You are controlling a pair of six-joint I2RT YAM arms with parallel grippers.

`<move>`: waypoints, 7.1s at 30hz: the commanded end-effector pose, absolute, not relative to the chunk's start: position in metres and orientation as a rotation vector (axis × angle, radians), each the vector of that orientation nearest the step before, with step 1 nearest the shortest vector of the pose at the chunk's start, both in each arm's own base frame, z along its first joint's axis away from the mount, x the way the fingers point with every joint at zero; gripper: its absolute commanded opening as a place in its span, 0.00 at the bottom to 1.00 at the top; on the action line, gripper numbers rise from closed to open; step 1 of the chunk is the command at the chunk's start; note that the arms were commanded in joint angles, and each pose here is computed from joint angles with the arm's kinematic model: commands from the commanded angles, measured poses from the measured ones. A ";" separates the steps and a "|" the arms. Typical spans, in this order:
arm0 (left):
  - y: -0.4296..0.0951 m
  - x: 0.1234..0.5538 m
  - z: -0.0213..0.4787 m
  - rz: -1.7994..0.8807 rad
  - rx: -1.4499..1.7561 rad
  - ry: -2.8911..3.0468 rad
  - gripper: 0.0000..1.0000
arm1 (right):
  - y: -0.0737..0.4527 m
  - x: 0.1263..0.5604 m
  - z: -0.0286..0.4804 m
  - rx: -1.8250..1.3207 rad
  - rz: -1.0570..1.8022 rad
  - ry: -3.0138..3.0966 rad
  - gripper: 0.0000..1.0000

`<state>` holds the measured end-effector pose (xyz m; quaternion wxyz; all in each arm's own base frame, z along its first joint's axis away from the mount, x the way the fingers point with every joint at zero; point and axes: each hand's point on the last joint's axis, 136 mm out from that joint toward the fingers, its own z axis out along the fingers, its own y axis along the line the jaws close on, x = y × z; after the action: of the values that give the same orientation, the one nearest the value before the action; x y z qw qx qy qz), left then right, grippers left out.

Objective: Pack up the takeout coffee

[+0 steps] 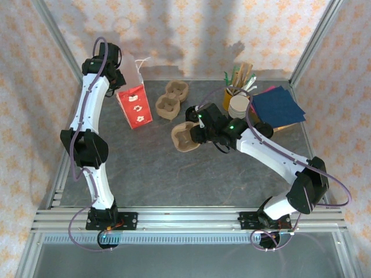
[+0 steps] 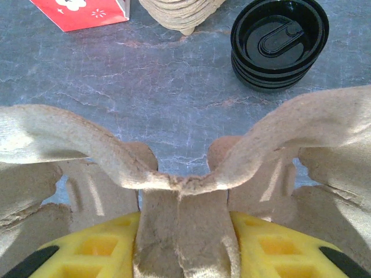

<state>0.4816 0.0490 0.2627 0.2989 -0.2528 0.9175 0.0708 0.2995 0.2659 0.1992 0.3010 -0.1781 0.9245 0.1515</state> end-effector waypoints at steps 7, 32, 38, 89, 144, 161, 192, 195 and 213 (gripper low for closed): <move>0.027 0.439 0.300 0.146 -0.592 2.349 0.01 | 0.262 0.293 0.231 -0.467 0.437 2.400 0.37; -0.053 0.317 0.290 -0.170 -0.290 2.454 0.00 | 0.224 0.269 0.299 -0.399 0.445 2.270 0.36; -0.077 0.302 0.285 -0.286 -0.156 2.478 0.00 | 0.213 0.264 0.322 -0.381 0.441 2.234 0.35; -0.183 0.284 0.296 -0.996 0.310 2.324 0.00 | 0.316 0.251 0.378 -0.847 0.881 2.137 0.33; -0.187 0.288 0.265 -0.924 0.349 2.411 0.00 | 0.293 0.277 0.237 -1.099 0.408 2.402 0.34; -0.184 0.292 0.275 -0.888 0.332 2.381 0.00 | 0.299 0.266 0.207 -1.164 0.347 2.495 0.33; -0.188 0.294 0.274 -0.897 0.346 2.392 0.00 | 0.307 0.268 0.172 -1.197 0.247 2.608 0.36; -0.187 0.294 0.272 -0.889 0.341 2.396 0.00 | 0.307 0.267 0.169 -1.203 0.240 2.613 0.36; -0.184 0.293 0.266 -0.872 0.323 2.412 0.00 | 0.310 0.266 0.150 -1.214 0.220 2.662 0.40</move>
<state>0.2901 -0.1847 0.2628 0.2645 0.1196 0.8986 -0.3290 0.2702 0.3120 0.1566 0.1228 -0.4157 0.8971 0.0862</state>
